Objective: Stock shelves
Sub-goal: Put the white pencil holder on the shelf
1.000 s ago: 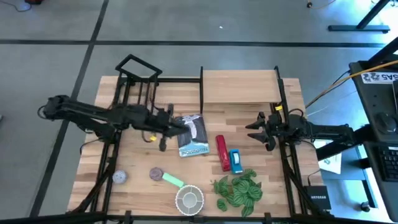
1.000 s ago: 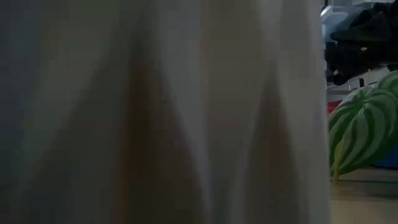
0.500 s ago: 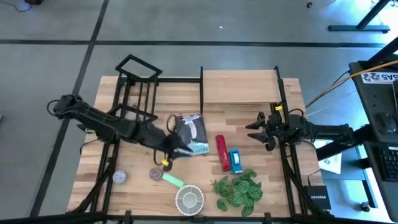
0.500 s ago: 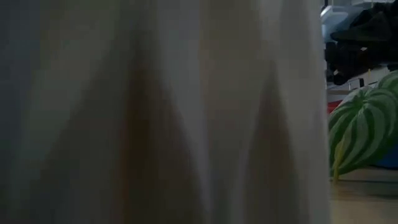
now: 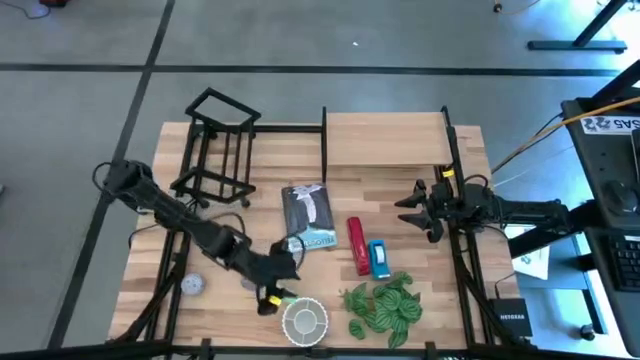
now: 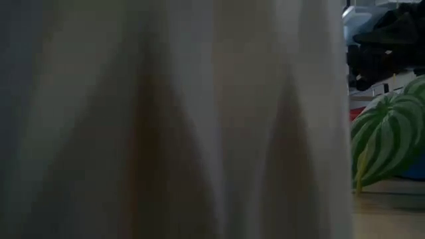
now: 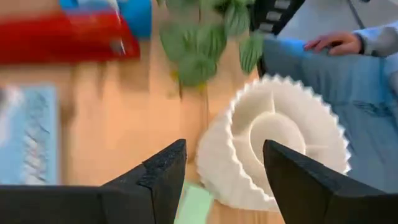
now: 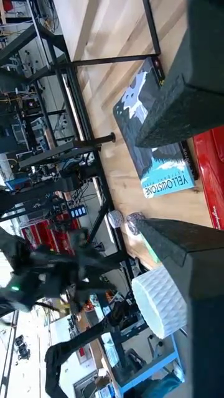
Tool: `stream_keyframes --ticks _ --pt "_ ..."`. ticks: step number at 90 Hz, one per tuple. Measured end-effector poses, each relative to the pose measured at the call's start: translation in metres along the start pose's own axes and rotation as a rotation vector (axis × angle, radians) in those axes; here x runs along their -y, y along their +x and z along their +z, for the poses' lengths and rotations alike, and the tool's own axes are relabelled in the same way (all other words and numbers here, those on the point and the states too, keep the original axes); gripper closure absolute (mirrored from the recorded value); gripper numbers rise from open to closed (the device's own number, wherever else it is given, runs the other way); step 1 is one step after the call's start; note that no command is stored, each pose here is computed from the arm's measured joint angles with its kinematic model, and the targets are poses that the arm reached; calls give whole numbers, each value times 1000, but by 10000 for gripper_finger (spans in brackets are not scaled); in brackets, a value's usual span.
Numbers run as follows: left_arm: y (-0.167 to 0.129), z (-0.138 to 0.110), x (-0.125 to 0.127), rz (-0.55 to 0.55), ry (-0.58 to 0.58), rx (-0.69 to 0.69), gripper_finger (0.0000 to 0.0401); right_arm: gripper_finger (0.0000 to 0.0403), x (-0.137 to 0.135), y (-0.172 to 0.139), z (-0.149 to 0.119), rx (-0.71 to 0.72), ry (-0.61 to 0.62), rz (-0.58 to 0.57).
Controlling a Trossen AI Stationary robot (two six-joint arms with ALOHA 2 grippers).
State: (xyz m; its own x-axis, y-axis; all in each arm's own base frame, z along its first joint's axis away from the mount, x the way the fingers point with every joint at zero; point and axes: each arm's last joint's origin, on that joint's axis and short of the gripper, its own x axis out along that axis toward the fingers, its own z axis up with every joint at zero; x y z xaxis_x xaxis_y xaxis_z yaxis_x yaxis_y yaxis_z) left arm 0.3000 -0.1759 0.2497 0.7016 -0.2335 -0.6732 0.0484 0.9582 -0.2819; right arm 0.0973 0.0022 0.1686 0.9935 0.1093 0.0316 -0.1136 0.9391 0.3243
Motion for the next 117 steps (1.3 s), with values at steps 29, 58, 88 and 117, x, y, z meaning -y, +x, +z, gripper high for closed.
stream_keyframes --ticks 29,58,88,117 --pt "29 -14 2 25 -113 -56 202 221 0 0 0 0 0 0" --pt "36 -15 1 12 -145 -72 221 221 0 0 0 0 0 0" --pt "39 -7 -13 -58 -242 -123 305 221 0 0 0 0 0 0" --pt "42 -6 -22 -15 -227 -116 346 221 0 0 0 0 0 0"
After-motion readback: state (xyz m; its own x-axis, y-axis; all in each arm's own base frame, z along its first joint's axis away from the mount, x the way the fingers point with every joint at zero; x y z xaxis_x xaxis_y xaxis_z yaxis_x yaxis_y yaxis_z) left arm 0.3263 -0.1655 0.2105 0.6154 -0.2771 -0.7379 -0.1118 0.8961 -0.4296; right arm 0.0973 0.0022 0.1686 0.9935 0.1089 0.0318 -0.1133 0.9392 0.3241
